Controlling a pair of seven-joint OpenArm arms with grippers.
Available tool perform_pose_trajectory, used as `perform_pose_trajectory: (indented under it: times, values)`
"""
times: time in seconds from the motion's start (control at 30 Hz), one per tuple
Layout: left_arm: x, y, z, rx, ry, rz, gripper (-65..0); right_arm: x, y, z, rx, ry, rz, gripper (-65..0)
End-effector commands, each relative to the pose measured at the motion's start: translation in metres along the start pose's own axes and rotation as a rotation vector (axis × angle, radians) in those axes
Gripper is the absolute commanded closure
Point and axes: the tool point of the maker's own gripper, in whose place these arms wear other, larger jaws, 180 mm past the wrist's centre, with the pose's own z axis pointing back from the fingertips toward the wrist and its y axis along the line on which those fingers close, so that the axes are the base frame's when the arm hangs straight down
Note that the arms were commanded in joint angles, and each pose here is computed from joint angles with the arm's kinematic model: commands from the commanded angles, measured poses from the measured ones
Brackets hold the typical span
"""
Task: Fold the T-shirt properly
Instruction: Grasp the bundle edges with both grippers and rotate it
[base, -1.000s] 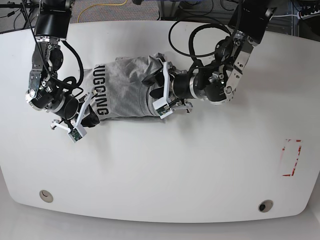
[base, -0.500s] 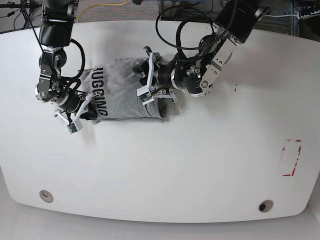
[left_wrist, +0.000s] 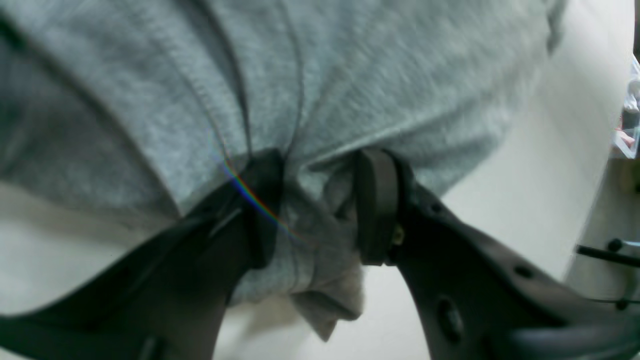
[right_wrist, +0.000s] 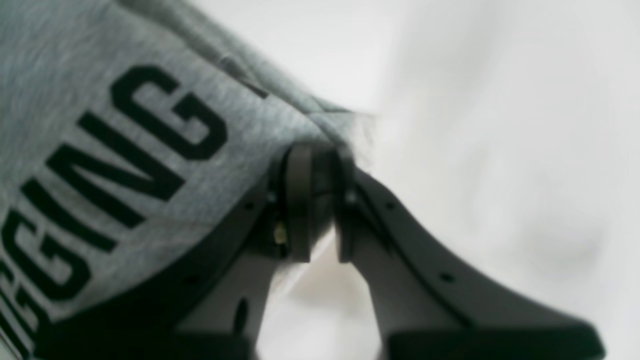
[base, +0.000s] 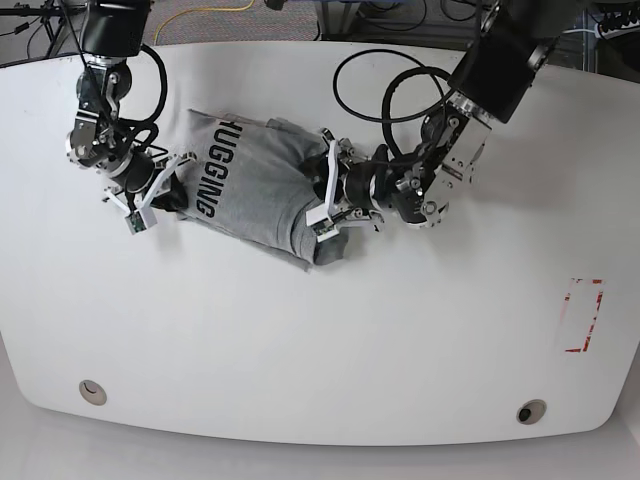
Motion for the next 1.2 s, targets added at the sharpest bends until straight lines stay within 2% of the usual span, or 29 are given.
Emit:
perform_pose_trajectory:
  times: [0.0,0.17,0.3,0.4,0.57,0.7,0.83,0.97,1.17]
  values:
    - [0.001,0.026,0.005,0.069,0.022,-0.001,-22.5,-0.003,0.01,0.005,0.006,0.002,0.016,-6.5]
    - [0.021,0.053,0.013,0.113,0.008,-0.009,-22.6,-0.019,0.04,0.013,0.035,0.022,0.013,-6.5]
    - [0.04,0.063,0.022,0.128,-0.012,-0.055,-22.6,-0.016,0.062,0.021,0.048,0.025,0.036,-6.5]
    - [0.058,0.067,0.031,0.129,-0.032,-0.118,-22.5,-0.004,0.076,0.031,0.046,0.012,0.074,-6.5]
    - [0.087,0.063,0.055,0.145,-0.099,-0.235,-22.5,0.034,0.085,0.059,-0.007,0.001,0.205,-6.5]
    - [0.096,0.071,0.088,0.209,-0.157,-0.281,-22.5,0.052,0.087,0.058,-0.022,0.003,0.215,-6.5]
    - [0.095,0.063,0.103,0.229,-0.208,-0.279,-22.5,0.066,0.083,0.05,-0.027,-0.016,0.214,-6.5]
    - [0.082,0.054,0.111,0.238,-0.24,-0.231,-22.5,0.083,0.096,0.035,0.02,-0.044,0.223,-6.5]
    - [0.069,0.025,0.097,0.18,-0.29,-0.156,-22.5,0.092,0.098,0.015,0.058,-0.041,0.209,-6.5]
